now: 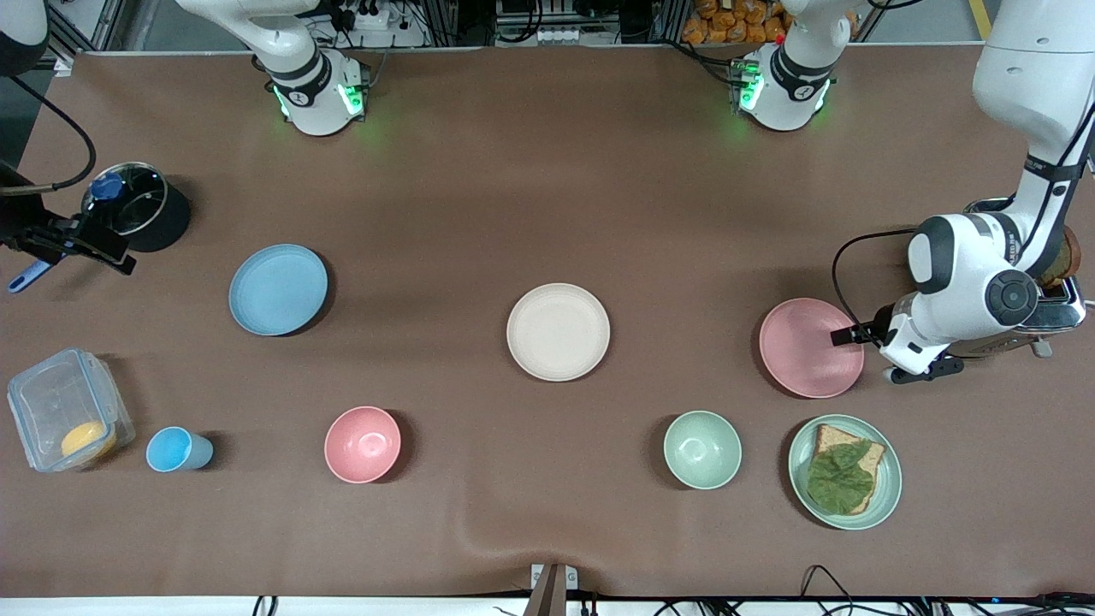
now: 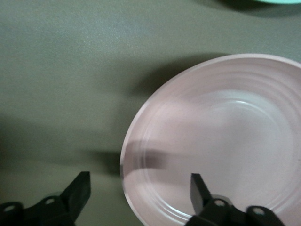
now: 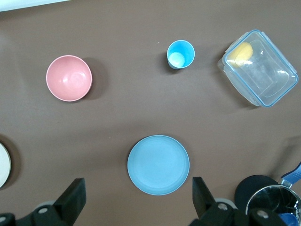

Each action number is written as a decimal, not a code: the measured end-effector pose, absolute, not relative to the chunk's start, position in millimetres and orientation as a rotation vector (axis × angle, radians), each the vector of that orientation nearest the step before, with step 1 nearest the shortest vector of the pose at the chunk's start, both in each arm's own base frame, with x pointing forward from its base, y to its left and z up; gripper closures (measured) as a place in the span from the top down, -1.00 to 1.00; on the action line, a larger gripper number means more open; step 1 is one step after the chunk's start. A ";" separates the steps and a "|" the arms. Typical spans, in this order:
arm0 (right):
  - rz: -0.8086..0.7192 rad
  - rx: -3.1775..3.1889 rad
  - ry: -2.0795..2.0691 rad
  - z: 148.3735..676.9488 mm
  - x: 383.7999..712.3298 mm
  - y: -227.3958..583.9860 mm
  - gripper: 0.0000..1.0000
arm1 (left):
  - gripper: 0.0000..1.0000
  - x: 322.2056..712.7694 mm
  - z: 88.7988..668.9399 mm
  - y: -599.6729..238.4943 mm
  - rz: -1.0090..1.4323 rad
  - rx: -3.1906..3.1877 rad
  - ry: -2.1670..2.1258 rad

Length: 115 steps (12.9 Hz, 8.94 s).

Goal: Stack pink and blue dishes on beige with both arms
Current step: 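Reach the left gripper to the pink plate rim and grasp it, then carry the pink plate onto the beige plate with the left gripper, then grasp the blue plate with the right gripper while the left gripper holds, then lift the blue plate with the right gripper while the left gripper releases, then lower the blue plate onto pink with the right gripper while the left gripper withdraws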

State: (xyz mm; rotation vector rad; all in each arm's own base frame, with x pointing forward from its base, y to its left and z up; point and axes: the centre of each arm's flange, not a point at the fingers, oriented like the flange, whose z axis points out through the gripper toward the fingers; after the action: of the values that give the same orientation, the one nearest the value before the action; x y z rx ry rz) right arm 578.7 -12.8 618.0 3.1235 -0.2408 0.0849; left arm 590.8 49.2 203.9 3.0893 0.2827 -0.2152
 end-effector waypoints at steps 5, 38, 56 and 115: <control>0.084 3.124 -0.236 617.9 578.7 -11.1 1.00 | 0.81 589.0 197.1 56.4 -0.228 3.093 0.290; -0.272 3.145 0.041 444.2 576.3 -99.6 1.00 | -0.90 575.1 286.9 -324.6 -0.265 2.935 0.145; -0.306 3.215 0.324 182.1 522.1 -128.2 1.00 | -0.90 548.6 223.7 -398.0 -0.246 2.951 0.157; -0.723 3.457 -0.332 214.9 593.0 345.2 -0.91 | 1.00 599.4 553.2 -156.1 0.221 3.246 0.038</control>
State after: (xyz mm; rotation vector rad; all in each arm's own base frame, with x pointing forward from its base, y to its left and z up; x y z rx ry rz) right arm 593.0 345.2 214.9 3.4572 -0.3315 -0.7227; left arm 599.4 -156.1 553.2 3.2456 0.0378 0.2208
